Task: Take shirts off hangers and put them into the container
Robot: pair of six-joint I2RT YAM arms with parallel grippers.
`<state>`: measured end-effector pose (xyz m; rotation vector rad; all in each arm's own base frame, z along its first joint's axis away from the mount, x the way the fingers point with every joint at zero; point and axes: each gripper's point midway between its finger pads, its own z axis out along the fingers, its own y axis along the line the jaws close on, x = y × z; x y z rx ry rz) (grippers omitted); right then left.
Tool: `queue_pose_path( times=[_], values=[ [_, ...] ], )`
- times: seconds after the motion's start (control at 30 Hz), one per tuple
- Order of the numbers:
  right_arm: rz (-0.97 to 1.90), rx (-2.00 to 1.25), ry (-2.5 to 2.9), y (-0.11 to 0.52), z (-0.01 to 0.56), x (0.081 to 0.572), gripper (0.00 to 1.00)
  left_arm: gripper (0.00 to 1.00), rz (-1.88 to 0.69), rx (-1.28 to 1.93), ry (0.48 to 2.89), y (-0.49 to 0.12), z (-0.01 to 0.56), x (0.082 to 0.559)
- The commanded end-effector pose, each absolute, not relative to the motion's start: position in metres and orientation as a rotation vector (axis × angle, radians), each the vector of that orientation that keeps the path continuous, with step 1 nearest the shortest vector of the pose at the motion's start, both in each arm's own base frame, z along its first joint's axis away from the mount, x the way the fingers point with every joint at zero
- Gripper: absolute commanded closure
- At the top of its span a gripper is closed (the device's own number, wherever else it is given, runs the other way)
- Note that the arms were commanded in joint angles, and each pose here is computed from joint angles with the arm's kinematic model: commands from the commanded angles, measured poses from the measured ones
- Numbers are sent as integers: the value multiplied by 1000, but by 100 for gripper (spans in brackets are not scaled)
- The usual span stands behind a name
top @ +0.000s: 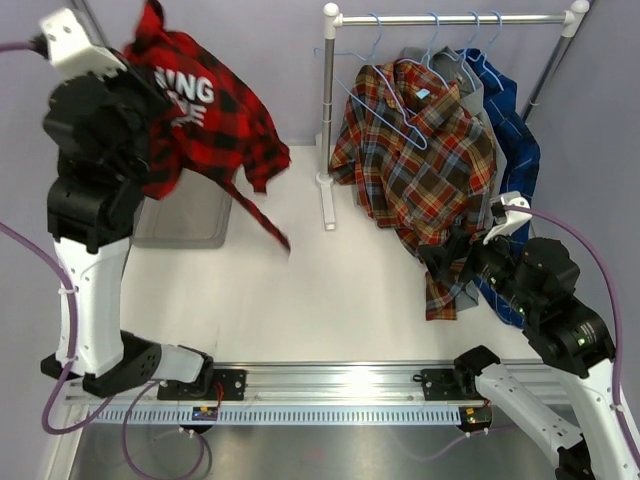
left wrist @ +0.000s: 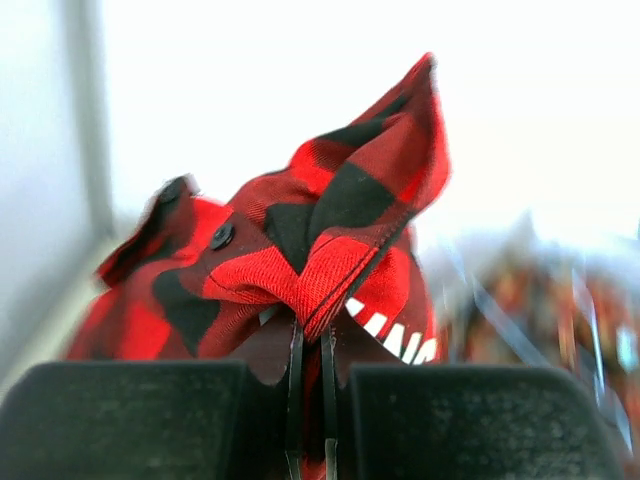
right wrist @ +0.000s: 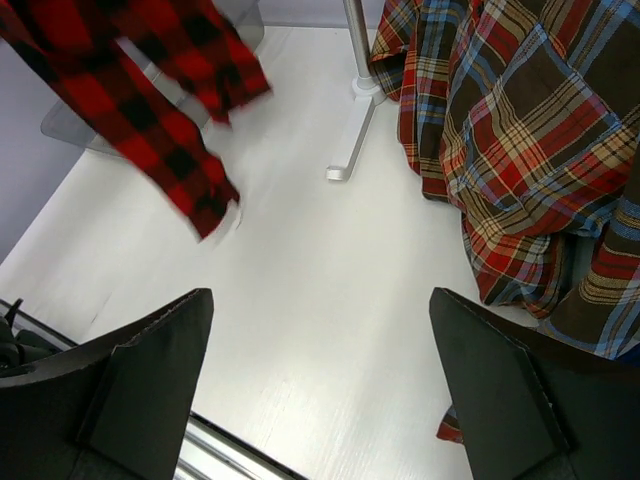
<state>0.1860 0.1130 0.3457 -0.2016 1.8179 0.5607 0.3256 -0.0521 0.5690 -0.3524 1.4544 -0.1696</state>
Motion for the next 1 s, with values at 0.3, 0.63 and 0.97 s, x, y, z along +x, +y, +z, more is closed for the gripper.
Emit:
queue_pose_path(
  times=[0.3,0.63,0.97],
  values=[
    [543,-143,1850,120,343,212,1,100,-29,-394,1293,25,608,394],
    [530,-169,1911,129,324,227,1,100,73,-432,1509,57,501,455],
    [542,-166,1912,128,322,223,1,100,20,-426,1813,71,309,534]
  ],
)
